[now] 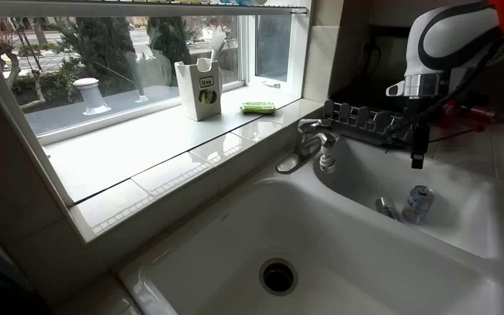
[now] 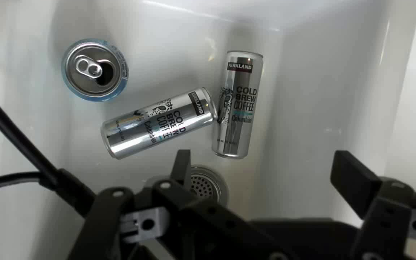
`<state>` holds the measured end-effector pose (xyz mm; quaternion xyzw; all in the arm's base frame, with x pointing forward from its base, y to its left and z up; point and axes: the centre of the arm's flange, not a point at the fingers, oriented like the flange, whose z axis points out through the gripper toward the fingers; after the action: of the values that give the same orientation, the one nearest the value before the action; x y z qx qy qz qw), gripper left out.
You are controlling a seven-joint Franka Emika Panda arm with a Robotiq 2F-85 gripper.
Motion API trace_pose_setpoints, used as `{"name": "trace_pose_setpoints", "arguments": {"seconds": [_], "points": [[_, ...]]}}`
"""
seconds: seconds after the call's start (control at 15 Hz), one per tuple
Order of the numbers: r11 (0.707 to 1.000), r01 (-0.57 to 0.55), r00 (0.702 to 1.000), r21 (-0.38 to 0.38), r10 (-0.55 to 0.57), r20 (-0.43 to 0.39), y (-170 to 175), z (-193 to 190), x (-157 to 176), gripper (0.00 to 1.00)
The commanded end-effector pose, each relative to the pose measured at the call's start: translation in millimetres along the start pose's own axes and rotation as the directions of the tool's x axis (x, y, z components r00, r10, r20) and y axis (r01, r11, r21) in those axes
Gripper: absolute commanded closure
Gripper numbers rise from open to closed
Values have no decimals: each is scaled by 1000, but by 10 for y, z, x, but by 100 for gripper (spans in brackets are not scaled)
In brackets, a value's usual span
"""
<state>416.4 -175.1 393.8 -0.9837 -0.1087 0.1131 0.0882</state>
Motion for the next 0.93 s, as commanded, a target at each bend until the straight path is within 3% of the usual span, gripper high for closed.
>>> {"name": "trace_pose_setpoints", "arguments": {"seconds": [0.0,0.4,0.87], "points": [[1000,0,1000,0,0,0,0,0,0,0],[1000,-8,1000,3,8,-15,-6,-11,7,0],[991,105,994,-88,-108,-20,-684,-386,413,0]]}}
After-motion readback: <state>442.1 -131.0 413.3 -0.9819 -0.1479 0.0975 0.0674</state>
